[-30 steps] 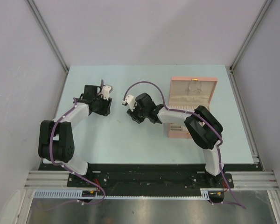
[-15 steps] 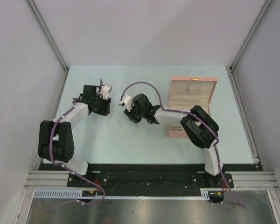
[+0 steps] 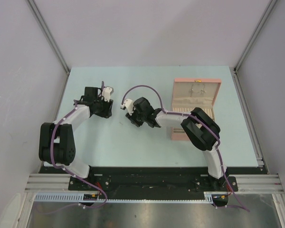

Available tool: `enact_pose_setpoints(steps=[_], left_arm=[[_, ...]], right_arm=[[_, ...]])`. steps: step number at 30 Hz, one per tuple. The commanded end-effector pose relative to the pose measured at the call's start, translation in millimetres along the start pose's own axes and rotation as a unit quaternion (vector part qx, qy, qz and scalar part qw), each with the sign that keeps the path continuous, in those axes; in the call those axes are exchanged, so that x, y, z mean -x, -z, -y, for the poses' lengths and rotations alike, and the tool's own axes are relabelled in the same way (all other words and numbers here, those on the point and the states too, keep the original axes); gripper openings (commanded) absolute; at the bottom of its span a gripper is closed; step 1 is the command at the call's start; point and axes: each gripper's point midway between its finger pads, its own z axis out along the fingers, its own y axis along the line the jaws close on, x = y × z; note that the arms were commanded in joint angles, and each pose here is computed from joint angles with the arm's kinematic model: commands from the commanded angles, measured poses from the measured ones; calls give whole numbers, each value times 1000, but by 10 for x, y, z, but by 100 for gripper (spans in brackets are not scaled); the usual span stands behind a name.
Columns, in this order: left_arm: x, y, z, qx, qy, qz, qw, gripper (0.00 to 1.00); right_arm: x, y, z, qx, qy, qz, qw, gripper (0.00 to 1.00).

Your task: Organize the mixed jewelry

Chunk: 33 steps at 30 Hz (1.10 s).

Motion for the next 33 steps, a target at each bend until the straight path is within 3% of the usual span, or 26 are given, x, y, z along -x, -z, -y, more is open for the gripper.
enact_pose_setpoints(steps=[1,33], left_arm=[[144,92,8,-6,1,32,999,49],[97,92,-39,-22,18,31,999,49]], right_arm=[[179,-46,45,-14,3,22,1000,30],[43,-158,72,-39,23,5,999,18]])
